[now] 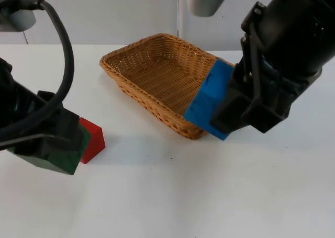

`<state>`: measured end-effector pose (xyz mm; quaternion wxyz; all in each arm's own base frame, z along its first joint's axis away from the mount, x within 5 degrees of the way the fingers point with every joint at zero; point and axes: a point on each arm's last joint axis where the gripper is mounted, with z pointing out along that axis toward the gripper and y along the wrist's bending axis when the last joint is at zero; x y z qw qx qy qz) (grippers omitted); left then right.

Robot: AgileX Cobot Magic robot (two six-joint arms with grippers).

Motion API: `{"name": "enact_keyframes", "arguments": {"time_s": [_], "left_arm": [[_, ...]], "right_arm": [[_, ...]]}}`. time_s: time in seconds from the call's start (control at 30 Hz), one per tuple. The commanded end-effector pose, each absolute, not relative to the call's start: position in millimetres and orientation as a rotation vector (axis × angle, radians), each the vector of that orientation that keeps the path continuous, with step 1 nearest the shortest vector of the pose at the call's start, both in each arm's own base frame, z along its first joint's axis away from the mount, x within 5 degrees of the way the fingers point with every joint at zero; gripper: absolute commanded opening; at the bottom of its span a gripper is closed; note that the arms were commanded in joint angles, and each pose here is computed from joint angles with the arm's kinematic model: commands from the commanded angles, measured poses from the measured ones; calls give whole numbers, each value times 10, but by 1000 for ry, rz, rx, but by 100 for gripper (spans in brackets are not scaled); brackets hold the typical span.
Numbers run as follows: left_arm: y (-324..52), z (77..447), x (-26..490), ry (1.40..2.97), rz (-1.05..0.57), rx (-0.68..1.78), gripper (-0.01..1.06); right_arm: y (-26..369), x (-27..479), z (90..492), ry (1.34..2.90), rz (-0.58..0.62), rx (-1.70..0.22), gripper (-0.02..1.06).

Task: Pick up one cube with each hand and place exactly two cubes into the same basket, leaving the remaining cube outside.

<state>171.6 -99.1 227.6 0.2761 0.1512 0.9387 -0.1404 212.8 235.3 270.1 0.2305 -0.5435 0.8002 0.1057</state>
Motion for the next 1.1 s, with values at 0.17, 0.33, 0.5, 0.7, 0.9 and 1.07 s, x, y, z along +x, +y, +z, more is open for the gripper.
{"name": "enact_keyframes", "arguments": {"time_s": [0.17, 0.33, 0.5, 0.7, 0.9, 1.07], "left_arm": [[-987, 2288, 1703, 2516, -374, 415, 0], [-986, 2288, 1703, 2515, -372, 417, 0], [-983, 2289, 1707, 2510, -364, 425, 0], [-984, 2318, 1752, 2446, -343, 440, 0], [-1014, 2396, 1833, 2377, -342, 439, 0], [-1088, 2485, 1978, 2361, -339, 445, 0]], "right_arm": [[2375, 2120, 2764, 2201, 319, -1427, 0], [2374, 2119, 2763, 2223, 327, -1401, 0], [2374, 2118, 2762, 2267, 347, -1341, 0], [2378, 2123, 2766, 2260, 348, -1336, 0], [2416, 2172, 2805, 2195, 360, -1287, 0], [2430, 2220, 2838, 2148, 365, -1247, 0]]}}
